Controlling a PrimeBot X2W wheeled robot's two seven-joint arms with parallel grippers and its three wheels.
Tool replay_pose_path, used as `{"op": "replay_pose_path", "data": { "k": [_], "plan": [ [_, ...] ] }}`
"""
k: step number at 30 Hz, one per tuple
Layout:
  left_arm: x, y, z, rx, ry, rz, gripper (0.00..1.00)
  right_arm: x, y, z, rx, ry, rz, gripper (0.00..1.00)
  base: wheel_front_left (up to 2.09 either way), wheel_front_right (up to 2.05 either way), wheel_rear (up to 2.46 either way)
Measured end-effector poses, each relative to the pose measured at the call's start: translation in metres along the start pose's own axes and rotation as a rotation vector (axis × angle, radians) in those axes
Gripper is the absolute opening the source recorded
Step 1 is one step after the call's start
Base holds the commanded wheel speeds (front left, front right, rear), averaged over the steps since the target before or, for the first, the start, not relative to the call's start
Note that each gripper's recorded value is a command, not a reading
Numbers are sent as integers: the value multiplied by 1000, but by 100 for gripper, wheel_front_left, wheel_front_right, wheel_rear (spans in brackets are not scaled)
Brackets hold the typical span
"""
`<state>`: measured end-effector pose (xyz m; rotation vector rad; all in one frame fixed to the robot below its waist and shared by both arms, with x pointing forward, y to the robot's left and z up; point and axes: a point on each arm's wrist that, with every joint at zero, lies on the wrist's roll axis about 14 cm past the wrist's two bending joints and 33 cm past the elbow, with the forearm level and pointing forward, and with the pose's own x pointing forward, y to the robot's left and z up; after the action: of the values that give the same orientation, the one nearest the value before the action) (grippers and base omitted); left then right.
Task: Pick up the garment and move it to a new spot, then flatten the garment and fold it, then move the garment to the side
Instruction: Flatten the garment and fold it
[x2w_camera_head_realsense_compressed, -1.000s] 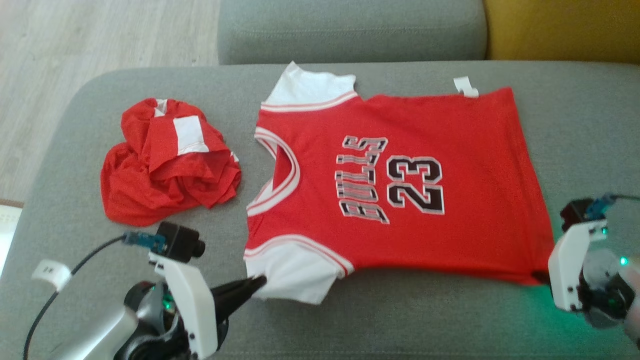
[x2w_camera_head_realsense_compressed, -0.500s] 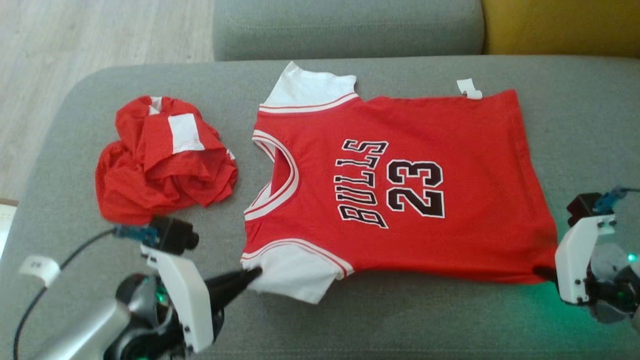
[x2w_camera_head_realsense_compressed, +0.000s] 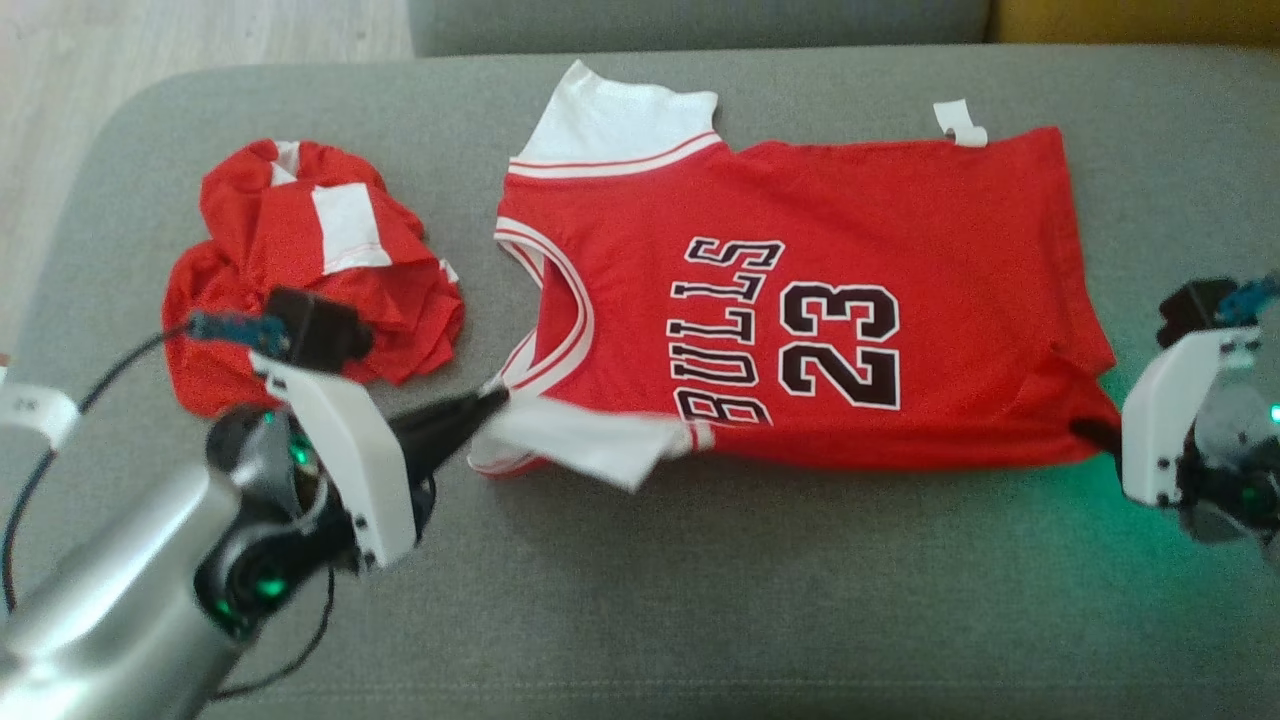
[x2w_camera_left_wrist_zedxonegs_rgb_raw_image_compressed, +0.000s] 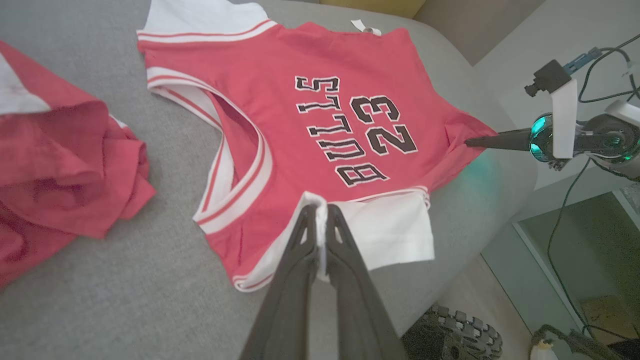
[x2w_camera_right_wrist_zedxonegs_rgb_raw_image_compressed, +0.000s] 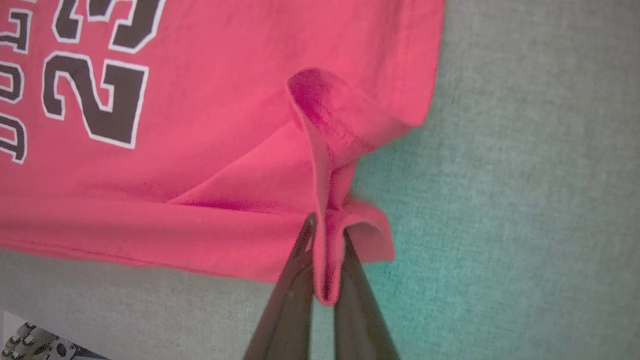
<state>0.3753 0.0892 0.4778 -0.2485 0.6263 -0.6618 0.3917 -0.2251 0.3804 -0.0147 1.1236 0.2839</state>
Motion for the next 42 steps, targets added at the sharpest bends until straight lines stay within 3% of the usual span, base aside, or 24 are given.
{"op": "replay_pose_path", "data": {
  "k": [8,20,21,22,23,24,25,26,27,31,32,33,38,42],
  "plan": [
    [23,23,23,24,-9,31,0,12,-6,25,-3,-45,-20,0,0,0,0],
    [60,56,24,64,77,63,0,36,-10,49,-20,-84,-33,0,0,0,0],
    [63,58,24,67,81,66,0,37,-10,52,-24,-95,-35,39,0,0,0],
    [65,60,24,69,83,66,0,39,-11,57,-37,-114,-42,100,0,0,0],
    [68,61,24,70,82,67,0,39,-13,61,-50,-136,-52,100,0,0,0],
    [71,63,24,69,80,69,19,40,-13,66,-57,-155,-57,100,0,0,0],
    [73,65,25,78,74,75,55,41,-13,73,-61,-184,-60,100,0,0,0],
    [75,68,28,91,57,85,55,40,-14,81,-56,-219,-61,100,0,0,0],
    [77,71,31,101,40,96,100,38,-14,91,-46,-262,-61,100,0,0,0],
    [80,77,56,53,-94,118,100,27,-16,122,-44,-408,-70,100,0,0,0],
    [80,76,64,44,-139,121,100,25,-15,125,-66,-431,-76,100,0,0,0],
    [75,78,80,56,-227,140,100,21,-10,129,-172,-477,-93,100,0,0,0],
    [48,78,133,35,-526,189,100,-13,6,162,-196,-732,-61,100,0,0,0],
    [24,69,145,34,-684,219,100,-36,12,165,-192,-891,-55,100,0,0,0]
  ]
}}
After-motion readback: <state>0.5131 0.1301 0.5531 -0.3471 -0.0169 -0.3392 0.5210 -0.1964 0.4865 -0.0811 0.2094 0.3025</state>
